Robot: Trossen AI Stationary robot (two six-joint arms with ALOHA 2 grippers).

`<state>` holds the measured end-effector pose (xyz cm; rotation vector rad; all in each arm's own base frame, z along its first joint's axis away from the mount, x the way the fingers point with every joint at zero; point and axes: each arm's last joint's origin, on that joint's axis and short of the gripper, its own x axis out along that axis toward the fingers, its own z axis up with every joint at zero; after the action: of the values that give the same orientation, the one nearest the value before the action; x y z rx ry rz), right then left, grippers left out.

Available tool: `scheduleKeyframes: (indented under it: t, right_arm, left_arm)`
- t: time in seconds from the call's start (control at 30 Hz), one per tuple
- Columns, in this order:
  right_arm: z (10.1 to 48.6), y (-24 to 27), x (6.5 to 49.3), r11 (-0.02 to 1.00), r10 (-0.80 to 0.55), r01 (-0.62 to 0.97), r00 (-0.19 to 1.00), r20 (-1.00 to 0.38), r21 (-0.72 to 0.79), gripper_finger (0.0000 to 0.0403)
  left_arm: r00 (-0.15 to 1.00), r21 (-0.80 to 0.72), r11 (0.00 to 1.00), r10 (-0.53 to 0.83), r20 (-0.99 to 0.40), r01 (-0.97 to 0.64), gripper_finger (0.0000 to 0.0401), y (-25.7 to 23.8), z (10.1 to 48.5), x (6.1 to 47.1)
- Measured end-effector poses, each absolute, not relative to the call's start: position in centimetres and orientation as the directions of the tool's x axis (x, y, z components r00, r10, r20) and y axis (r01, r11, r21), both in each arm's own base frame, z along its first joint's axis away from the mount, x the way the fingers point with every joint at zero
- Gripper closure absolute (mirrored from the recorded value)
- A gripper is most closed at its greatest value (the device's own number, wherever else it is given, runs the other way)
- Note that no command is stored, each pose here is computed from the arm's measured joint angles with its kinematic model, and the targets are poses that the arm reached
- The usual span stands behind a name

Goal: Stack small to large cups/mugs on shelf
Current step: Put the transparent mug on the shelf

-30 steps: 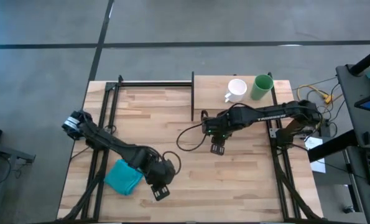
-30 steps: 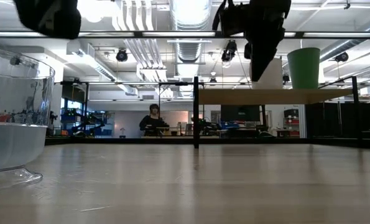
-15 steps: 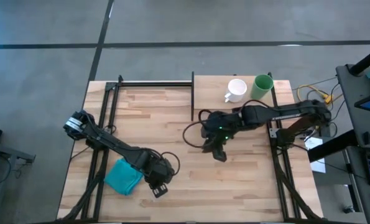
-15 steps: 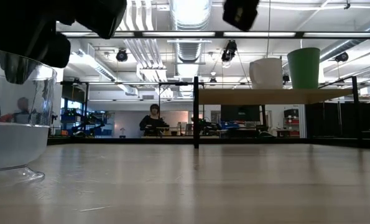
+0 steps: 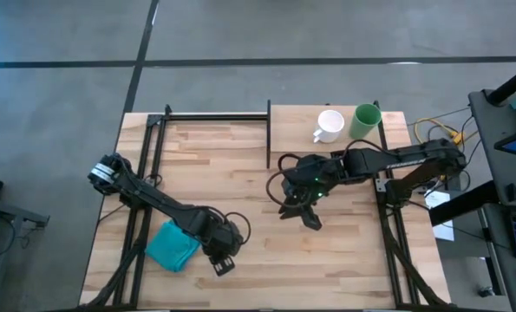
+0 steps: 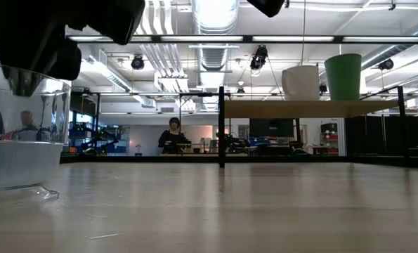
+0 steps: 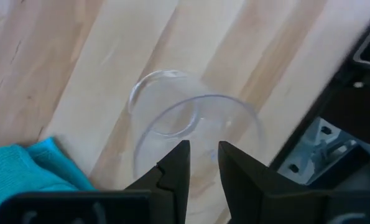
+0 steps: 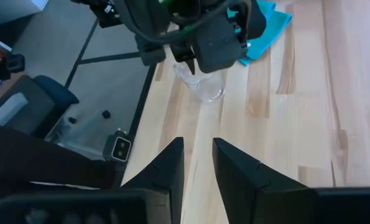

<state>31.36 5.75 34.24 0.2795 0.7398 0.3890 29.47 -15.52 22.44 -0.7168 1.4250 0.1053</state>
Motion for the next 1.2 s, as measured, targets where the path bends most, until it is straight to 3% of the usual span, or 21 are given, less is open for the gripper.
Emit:
scheduleKeyframes:
  t: [0.2,0.43,0.63,0.83,1.2]
  right_arm:
    - [34.1,5.8,31.4,0.893,0.437,-0.239,0.668,-0.602,0.382,0.0323]
    - [34.1,5.8,31.4,0.893,0.437,-0.239,0.668,-0.603,0.382,0.0323]
    - [34.1,5.8,31.4,0.893,0.436,-0.238,0.666,-0.604,0.383,0.0323]
    - [34.1,5.8,31.4,0.893,0.437,-0.238,0.667,-0.604,0.383,0.0323]
    - [34.0,5.8,31.4,0.893,0.437,-0.240,0.666,-0.605,0.382,0.0323]
  left_arm:
    - [0.199,-0.407,0.785,-0.356,-0.913,-0.467,0.0332,-15.6,23.2,29.6]
    - [0.141,-0.350,0.799,-0.323,-0.936,-0.489,0.0332,-15.0,23.3,28.9]
    - [0.204,-0.397,0.785,-0.341,-0.918,-0.475,0.0332,-14.7,24.9,28.8]
    - [0.247,-0.315,0.809,-0.217,-0.945,-0.496,0.0332,-14.0,25.6,28.4]
    - [0.214,-0.281,0.884,-0.212,-0.954,-0.375,0.0332,-14.3,24.5,28.8]
